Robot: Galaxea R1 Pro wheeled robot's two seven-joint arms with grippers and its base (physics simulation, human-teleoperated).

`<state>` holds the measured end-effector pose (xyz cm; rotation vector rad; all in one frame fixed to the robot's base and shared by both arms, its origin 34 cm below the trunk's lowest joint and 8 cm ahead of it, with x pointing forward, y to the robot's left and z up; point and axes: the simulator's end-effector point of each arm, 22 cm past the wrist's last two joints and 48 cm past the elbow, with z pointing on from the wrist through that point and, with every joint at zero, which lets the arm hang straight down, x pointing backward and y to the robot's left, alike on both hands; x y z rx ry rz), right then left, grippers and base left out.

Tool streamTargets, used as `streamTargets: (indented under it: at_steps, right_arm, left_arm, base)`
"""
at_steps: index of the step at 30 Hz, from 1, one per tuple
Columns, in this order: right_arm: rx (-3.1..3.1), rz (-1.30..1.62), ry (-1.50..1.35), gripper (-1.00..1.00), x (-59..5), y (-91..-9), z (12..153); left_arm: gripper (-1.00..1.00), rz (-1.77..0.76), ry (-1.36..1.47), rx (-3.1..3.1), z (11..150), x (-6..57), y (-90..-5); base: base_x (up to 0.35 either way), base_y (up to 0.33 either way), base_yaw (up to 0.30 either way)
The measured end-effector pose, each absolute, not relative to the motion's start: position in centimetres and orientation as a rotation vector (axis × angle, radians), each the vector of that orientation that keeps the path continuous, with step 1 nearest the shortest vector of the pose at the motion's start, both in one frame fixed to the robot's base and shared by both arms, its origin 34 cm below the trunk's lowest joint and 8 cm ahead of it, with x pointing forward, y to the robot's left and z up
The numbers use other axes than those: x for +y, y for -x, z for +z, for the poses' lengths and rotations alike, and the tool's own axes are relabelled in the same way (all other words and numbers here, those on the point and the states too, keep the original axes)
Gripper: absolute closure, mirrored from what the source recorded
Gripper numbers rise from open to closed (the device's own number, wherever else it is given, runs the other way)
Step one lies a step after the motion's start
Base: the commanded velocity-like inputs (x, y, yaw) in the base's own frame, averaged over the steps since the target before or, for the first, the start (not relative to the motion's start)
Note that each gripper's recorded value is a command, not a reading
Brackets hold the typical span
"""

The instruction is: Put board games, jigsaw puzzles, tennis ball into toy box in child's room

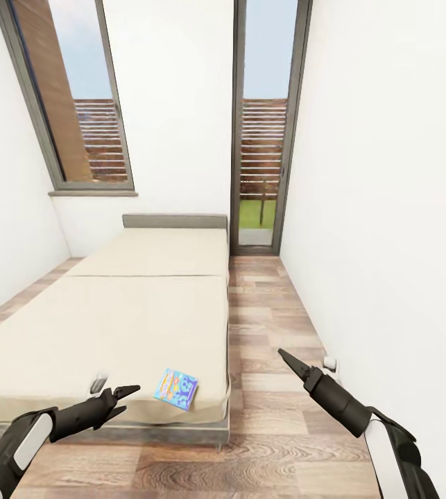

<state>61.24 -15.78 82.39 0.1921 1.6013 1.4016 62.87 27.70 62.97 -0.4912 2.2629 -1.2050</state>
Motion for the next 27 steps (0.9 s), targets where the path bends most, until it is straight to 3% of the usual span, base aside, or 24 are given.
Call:
streamTargets:
  at_steps: [27]
  right_arm:
    - [1.611,1.381,-0.185,-1.00,-15.9,-60.4,76.5]
  left_arm:
    - [-1.00,-1.152,0.468,2.242,57.4,28.2,-62.6]
  base:
    - [0.000,0.000,0.000]
